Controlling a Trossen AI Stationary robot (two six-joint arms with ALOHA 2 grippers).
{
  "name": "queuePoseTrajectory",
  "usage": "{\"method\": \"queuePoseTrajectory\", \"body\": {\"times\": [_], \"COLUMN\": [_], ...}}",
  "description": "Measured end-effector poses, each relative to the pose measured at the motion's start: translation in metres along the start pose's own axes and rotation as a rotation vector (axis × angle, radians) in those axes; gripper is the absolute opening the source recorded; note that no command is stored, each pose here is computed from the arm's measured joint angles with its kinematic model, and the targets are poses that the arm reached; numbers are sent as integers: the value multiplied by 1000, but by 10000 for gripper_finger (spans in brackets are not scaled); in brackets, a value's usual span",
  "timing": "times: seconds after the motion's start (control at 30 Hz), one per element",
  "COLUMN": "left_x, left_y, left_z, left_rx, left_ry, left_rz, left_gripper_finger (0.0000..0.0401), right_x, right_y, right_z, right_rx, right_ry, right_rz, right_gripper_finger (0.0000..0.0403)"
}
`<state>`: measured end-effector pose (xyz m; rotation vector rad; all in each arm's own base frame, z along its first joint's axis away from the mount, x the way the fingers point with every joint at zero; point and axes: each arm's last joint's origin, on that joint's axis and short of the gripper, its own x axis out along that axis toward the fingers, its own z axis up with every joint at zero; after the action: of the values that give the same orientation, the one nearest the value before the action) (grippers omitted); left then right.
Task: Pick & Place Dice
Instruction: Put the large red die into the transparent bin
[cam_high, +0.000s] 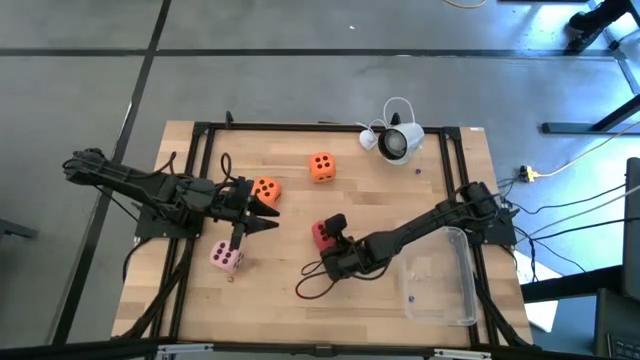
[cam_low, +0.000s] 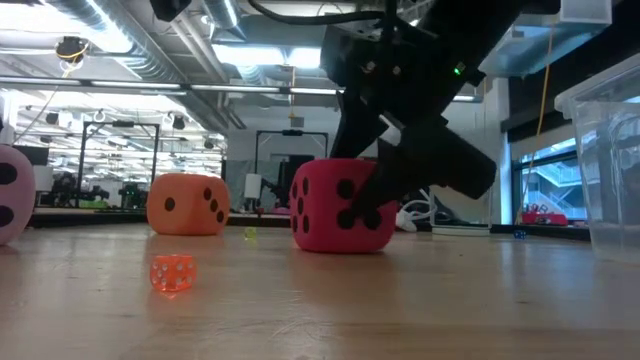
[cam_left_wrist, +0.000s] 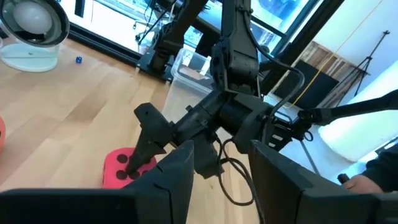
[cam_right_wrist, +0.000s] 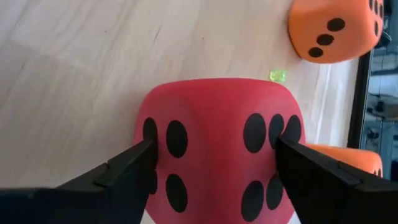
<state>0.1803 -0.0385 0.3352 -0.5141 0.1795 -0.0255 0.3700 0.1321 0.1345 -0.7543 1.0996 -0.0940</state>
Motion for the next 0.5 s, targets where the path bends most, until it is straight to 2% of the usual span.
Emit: {"method": "queuePoseTrajectory", "body": {"times": [0.27, 0.5], "left_x": [0, 0], "left_y": [0, 0], "left_z": [0, 0], "left_rx": [-6, -6], "left_ry": [0, 0], "left_rz": [-1, -1], "left_gripper_finger": [148, 148], "right_x": [0, 0], "right_y": [0, 0], "right_z": [2, 2], "right_rx": [86, 92], "right_ry": [-17, -18], "right_rz": [-11, -11], "right_gripper_finger": [207, 206]}}
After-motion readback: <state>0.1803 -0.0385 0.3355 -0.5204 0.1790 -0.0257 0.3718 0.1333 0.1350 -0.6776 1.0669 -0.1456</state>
